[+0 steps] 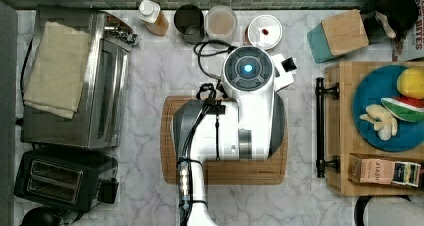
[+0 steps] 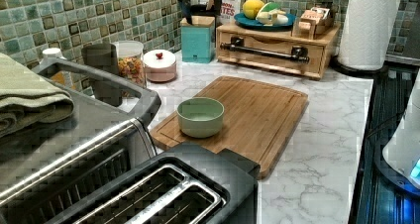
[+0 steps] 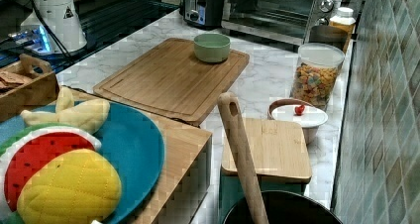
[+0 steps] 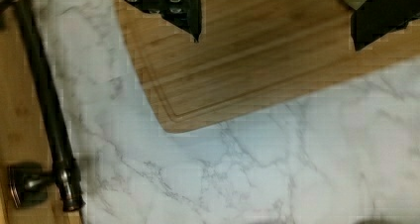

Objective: Open the drawer.

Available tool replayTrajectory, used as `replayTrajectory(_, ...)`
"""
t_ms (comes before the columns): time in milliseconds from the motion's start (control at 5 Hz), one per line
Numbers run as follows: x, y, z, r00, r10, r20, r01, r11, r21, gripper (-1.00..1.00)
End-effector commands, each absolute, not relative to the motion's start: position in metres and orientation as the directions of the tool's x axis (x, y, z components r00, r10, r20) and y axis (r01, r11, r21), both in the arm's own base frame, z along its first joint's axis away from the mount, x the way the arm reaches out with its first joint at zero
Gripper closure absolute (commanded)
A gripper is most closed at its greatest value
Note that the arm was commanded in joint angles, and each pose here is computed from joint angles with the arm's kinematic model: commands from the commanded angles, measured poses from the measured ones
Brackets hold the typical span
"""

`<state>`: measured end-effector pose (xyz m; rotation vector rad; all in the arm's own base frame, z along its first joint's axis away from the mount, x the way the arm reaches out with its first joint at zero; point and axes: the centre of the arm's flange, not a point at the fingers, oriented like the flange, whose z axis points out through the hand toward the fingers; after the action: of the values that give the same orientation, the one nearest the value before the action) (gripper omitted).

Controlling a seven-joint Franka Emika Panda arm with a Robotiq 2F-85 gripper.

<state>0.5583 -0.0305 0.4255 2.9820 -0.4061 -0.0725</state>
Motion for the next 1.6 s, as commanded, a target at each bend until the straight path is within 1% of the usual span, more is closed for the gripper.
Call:
replayTrajectory(200, 0.512, -0.154, 0.431, 0.999, -0.015, -0.036, -0.008, -0.983, 0.184, -1.0)
replayTrajectory(400, 0.498, -0.173, 0.419, 1.0, 0.006, 0.005, 0.005, -0.978, 0.206, -1.0)
replayTrajectory(600, 0.486, -0.194, 0.412, 1.0, 0.009, 0.018, 0.005, -0.978, 0.206, -1.0)
replayTrajectory(800, 0.488, -0.206, 0.4, 0.999, 0.033, 0.026, 0.026, -0.972, 0.233, -1.0)
replayTrajectory(1000, 0.488, -0.215, 0.38, 0.998, 0.068, 0.01, 0.064, -0.97, 0.236, -1.0)
replayTrajectory(1200, 0.486, -0.224, 0.364, 0.995, 0.094, 0.018, 0.088, -0.971, 0.224, -1.0)
replayTrajectory(1400, 0.478, -0.222, 0.351, 0.996, 0.088, 0.027, 0.08, -0.97, 0.23, -1.0)
replayTrajectory(1600, 0.478, -0.229, 0.34, 0.997, 0.081, 0.011, 0.075, -0.967, 0.245, -1.0)
